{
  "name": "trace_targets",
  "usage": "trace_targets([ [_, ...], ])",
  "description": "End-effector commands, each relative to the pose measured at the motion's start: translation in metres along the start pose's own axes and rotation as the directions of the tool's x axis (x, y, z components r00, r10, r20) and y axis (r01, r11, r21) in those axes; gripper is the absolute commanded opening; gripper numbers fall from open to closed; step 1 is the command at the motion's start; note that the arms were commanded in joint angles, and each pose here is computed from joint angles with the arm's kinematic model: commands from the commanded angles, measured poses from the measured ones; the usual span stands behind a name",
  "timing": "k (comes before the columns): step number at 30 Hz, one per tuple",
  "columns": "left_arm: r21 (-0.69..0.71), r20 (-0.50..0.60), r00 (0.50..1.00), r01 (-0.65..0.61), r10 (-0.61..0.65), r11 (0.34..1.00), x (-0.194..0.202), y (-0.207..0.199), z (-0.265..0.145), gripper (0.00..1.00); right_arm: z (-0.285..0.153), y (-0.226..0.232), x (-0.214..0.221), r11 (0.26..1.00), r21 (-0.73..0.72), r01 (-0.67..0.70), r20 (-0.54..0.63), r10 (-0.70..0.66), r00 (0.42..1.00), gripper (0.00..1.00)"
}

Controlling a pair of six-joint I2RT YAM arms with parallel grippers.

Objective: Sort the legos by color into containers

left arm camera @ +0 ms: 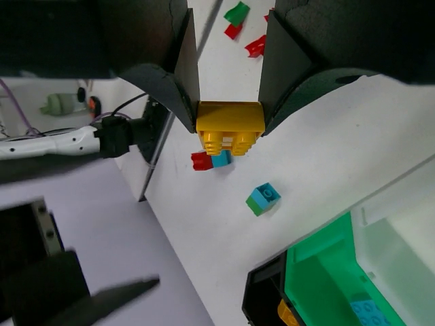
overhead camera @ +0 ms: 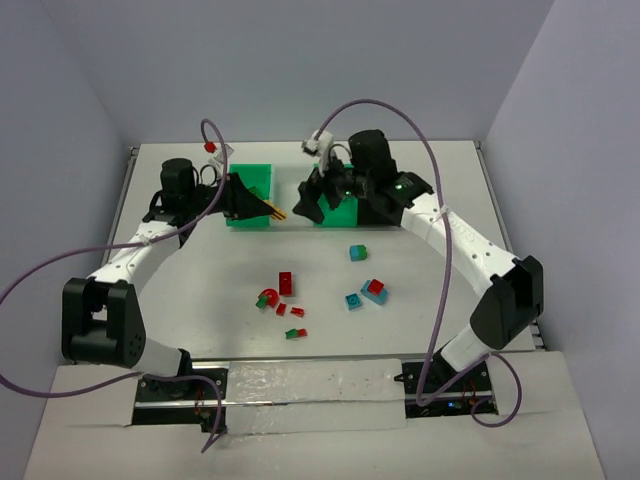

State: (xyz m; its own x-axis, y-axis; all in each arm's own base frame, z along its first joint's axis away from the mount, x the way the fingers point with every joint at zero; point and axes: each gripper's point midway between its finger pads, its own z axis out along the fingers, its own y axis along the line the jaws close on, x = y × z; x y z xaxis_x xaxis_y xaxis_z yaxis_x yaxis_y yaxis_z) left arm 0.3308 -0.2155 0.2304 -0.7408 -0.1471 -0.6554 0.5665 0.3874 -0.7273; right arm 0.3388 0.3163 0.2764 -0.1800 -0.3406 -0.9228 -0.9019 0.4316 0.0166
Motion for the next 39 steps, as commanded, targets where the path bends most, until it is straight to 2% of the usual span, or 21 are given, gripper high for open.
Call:
trace_targets([
  [1,0.085,-0.002,0.996,0.088,-0.088,0.992,-0.005,-0.015,0.002,0.0,0.015,0.053,0.01,0.983,-0.154,0.098,-0.072,-0.11,0.991,1.0],
  [4,0.109,-0.012,0.991,0.134,-0.133,0.985,-0.002,-0.018,0.002,0.0,0.026,0.062,0.006,0.979,-0.146,0.14,-0.084,-0.153,0.985,1.0],
  [9,0.142,-0.013,0.991,0.135,-0.134,0.981,-0.002,-0.027,0.0,0.0,0.039,0.059,0.007,0.983,-0.099,0.155,-0.1,-0.165,0.981,0.99],
  [15,0.167,-0.03,0.99,0.142,-0.139,0.976,0.003,-0.034,-0.004,0.0,0.05,0.043,0.002,0.99,-0.014,0.144,-0.102,-0.144,0.984,0.87],
  [22,0.179,-0.039,0.987,0.159,-0.154,0.971,0.007,-0.037,-0.004,0.01,0.05,0.035,-0.006,0.988,0.036,0.151,-0.071,-0.148,0.986,0.5],
  [24,0.183,-0.037,0.988,0.157,-0.153,0.971,0.007,-0.038,-0.004,0.02,0.05,0.034,-0.007,0.987,0.038,0.156,-0.069,-0.153,0.986,0.43],
  [25,0.185,-0.037,0.987,0.16,-0.156,0.97,0.006,-0.038,-0.004,0.05,0.05,0.033,-0.007,0.987,0.041,0.158,-0.069,-0.155,0.986,0.35],
  [27,0.189,-0.035,0.988,0.155,-0.151,0.97,0.004,-0.039,-0.004,0.23,0.05,0.032,-0.006,0.986,0.047,0.163,-0.069,-0.159,0.985,0.22],
  [29,0.185,-0.032,0.989,0.147,-0.143,0.972,0.003,-0.039,-0.004,0.59,0.049,0.032,-0.004,0.985,0.05,0.166,-0.073,-0.162,0.984,0.08],
  [30,0.173,-0.026,0.99,0.142,-0.139,0.975,0.002,-0.037,-0.004,0.7,0.048,0.031,-0.003,0.985,0.053,0.165,-0.076,-0.161,0.984,0.03],
  [32,0.119,-0.003,0.994,0.111,-0.112,0.987,-0.005,-0.03,-0.004,0.99,0.043,0.027,0.002,0.987,0.058,0.147,-0.083,-0.141,0.986,0.0],
  [35,0.051,0.062,0.998,0.029,-0.032,0.998,-0.024,-0.017,-0.017,0.99,0.033,0.012,0.017,0.991,0.084,0.1,-0.108,-0.091,0.99,0.0],
  [37,-0.027,0.115,0.993,-0.005,0.008,1.0,-0.04,-0.006,-0.029,0.99,0.018,-0.013,0.028,0.988,0.139,0.06,-0.122,-0.043,0.992,0.0],
  [38,-0.102,0.163,0.982,-0.075,0.092,0.992,-0.059,0.001,-0.044,0.99,0.007,-0.028,0.04,0.984,0.175,0.026,-0.136,-0.002,0.991,0.0],
  [39,-0.137,0.164,0.985,-0.04,0.062,0.99,-0.057,0.008,-0.045,0.99,0.001,-0.042,0.043,0.979,0.206,0.013,-0.135,0.015,0.991,0.0],
])
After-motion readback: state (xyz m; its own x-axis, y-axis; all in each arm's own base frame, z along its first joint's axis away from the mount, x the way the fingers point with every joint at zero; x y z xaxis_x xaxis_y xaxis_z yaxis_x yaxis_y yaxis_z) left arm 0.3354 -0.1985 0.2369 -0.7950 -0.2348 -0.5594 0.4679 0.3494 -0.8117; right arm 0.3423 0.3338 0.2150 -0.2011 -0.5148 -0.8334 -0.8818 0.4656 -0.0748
